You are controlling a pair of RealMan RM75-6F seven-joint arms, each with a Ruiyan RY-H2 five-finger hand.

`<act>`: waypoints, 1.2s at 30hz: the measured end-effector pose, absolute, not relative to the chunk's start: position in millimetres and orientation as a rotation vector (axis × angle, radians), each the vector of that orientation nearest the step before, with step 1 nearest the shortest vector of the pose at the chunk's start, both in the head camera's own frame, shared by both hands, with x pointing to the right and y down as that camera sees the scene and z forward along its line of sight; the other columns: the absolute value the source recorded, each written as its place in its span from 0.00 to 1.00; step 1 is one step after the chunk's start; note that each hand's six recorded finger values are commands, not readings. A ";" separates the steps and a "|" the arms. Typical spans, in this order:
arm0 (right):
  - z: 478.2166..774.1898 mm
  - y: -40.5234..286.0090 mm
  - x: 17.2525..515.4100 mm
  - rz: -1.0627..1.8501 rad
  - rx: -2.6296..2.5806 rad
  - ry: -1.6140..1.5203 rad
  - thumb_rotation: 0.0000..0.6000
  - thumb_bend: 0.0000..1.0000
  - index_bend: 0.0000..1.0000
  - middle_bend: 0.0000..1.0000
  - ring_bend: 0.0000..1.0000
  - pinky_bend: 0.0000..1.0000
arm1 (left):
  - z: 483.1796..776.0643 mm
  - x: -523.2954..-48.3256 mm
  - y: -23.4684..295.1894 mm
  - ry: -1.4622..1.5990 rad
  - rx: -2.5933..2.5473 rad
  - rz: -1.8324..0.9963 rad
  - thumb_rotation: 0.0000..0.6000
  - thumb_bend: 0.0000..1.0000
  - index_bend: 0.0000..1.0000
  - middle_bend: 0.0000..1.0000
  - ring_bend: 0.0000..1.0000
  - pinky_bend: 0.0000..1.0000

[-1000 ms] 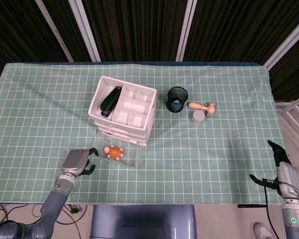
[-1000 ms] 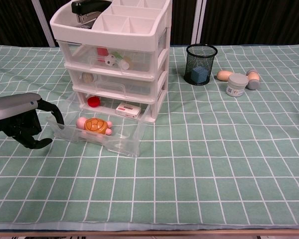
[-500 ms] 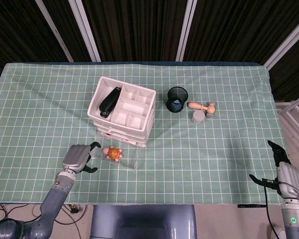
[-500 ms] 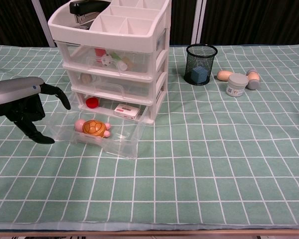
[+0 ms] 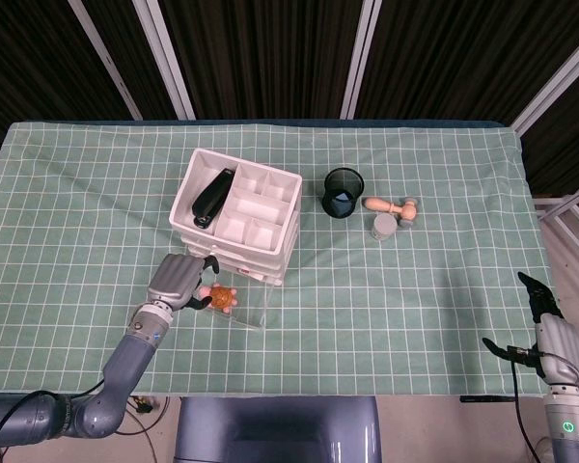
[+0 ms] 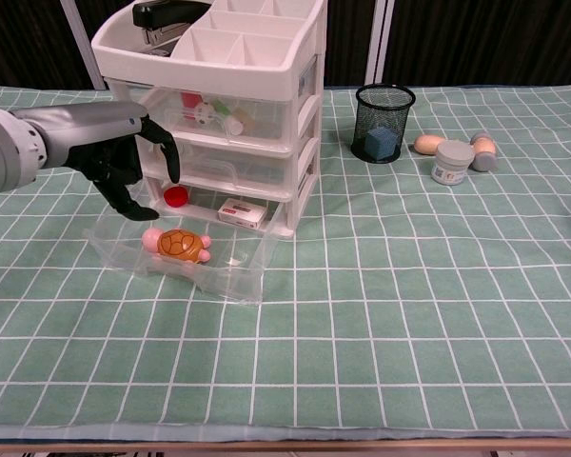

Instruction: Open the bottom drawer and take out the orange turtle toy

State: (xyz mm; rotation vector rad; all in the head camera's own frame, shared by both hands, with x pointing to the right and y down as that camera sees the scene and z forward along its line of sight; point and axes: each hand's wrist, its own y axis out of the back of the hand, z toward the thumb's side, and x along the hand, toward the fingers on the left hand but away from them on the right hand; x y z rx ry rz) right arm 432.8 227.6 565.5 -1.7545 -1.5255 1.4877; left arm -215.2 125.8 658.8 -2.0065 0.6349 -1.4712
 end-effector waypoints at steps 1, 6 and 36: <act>565.5 227.6 432.9 1.488 -1.754 -1.526 1.00 0.13 0.00 0.10 0.00 0.18 | 660.6 -213.7 124.7 0.623 -2.006 -1.482 1.00 0.22 0.41 1.00 1.00 1.00; 565.8 227.7 432.8 1.489 -1.757 -1.527 1.00 0.13 0.00 0.10 0.00 0.18 | 671.5 -205.8 120.0 0.536 -1.985 -1.555 1.00 0.22 0.41 1.00 1.00 1.00; 566.8 227.3 433.2 1.494 -1.762 -1.544 1.00 0.13 0.00 0.10 0.00 0.18 | 700.1 -200.1 115.1 0.281 -1.843 -1.746 1.00 0.21 0.47 1.00 1.00 1.00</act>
